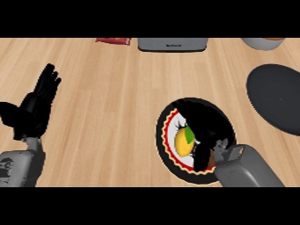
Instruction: Pick the lemon from the plate and place it in the pan
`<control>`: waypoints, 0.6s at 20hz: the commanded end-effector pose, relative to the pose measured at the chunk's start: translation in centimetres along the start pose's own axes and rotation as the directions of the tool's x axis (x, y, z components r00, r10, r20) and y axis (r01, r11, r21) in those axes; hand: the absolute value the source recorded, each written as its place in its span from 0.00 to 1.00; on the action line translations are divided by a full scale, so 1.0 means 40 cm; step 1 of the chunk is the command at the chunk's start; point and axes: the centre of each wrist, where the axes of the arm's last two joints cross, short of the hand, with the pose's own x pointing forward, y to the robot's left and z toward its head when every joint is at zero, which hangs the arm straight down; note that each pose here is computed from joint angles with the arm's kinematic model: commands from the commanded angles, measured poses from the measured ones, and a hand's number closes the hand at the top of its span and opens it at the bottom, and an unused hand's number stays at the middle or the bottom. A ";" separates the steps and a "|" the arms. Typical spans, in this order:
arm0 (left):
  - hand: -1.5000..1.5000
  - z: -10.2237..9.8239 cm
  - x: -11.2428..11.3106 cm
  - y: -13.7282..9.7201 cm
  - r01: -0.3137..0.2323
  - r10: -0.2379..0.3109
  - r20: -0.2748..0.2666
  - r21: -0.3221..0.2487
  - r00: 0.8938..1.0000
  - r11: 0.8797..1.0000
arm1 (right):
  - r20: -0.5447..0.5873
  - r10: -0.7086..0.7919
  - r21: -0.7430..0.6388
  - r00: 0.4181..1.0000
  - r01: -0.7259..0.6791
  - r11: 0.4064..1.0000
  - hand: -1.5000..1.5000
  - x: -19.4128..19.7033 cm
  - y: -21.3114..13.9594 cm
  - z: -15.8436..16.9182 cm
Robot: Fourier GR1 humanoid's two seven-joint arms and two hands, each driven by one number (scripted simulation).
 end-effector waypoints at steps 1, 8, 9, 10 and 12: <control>0.50 0.021 -0.014 0.040 0.018 -0.018 -0.002 0.012 1.000 1.000 | -0.007 0.014 0.021 1.000 -0.013 1.000 0.00 -0.038 0.043 0.022; 0.50 0.012 0.048 0.039 0.010 -0.010 0.003 -0.016 1.000 1.000 | -0.039 0.053 0.053 0.998 -0.051 0.997 0.00 -0.010 0.065 -0.048; 0.50 0.005 -0.021 0.022 -0.007 0.008 -0.007 0.004 1.000 1.000 | -0.021 0.051 0.058 0.998 -0.050 0.997 0.00 -0.030 0.066 -0.092; 0.50 -0.040 -0.001 0.000 0.013 -0.013 0.005 0.018 1.000 1.000 | -0.033 0.064 0.082 0.997 -0.061 0.995 0.00 -0.033 0.095 -0.065; 0.50 0.011 0.011 0.001 0.006 -0.006 0.000 0.014 1.000 1.000 | -0.028 0.044 0.084 0.999 -0.042 0.996 0.00 -0.062 0.063 -0.050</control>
